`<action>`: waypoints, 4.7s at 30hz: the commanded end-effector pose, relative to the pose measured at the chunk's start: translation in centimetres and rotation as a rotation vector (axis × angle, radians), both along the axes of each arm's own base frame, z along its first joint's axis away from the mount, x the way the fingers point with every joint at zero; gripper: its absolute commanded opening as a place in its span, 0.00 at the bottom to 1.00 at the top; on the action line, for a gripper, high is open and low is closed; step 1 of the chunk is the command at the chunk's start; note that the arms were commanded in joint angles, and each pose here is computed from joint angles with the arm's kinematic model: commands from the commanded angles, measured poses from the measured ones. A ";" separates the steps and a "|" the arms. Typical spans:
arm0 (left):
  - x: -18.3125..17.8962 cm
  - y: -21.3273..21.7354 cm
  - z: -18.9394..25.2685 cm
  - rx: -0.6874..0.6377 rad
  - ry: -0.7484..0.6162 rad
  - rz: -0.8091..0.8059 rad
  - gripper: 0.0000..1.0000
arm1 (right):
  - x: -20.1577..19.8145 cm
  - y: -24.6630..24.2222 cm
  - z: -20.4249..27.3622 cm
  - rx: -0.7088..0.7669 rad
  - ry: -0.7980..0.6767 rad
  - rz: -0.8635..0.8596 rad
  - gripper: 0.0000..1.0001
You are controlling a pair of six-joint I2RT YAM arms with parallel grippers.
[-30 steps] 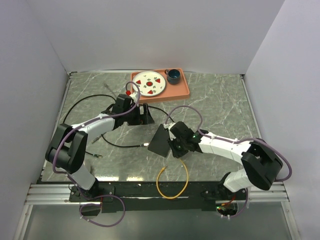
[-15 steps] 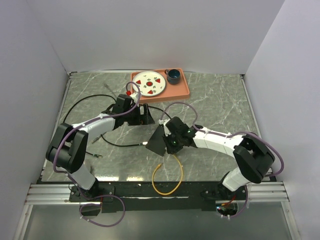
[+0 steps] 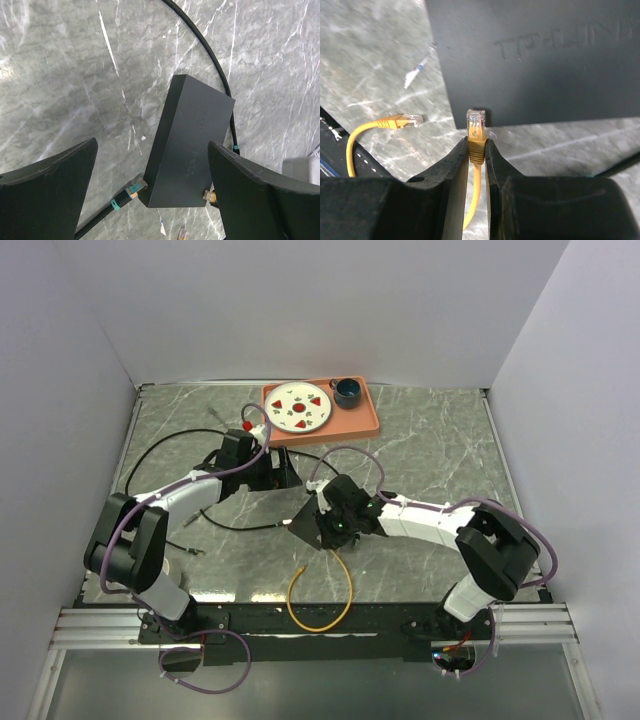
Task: Insert the plug into the switch port
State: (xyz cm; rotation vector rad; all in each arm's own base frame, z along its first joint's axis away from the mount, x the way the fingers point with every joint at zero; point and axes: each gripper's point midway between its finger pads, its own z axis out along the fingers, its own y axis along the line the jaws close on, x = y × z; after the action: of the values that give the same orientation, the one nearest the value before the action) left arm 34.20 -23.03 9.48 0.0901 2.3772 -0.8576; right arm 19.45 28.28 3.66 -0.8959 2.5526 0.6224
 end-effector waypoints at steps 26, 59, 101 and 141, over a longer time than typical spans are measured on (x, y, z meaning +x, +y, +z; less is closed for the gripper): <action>0.4 -2.4 1.7 -0.100 -0.063 -0.126 0.95 | -0.4 -2.5 0.6 0.025 -0.114 -0.106 0.00; -1.1 -4.8 -0.9 -0.228 0.046 -0.216 0.80 | 0.1 0.0 -0.8 0.042 -0.091 -0.064 0.00; -3.4 -4.4 -3.5 -0.198 0.118 -0.251 0.64 | 2.4 1.4 0.2 0.005 -0.172 -0.087 0.00; -7.5 -5.6 -5.4 -0.222 0.191 -0.325 0.55 | 4.8 3.1 1.6 0.026 -0.241 -0.158 0.00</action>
State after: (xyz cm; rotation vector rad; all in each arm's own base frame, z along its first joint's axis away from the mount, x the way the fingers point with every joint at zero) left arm 30.15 -27.67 4.88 0.2808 2.3983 -1.2180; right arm 20.23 28.82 1.99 -0.8325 2.5238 0.4547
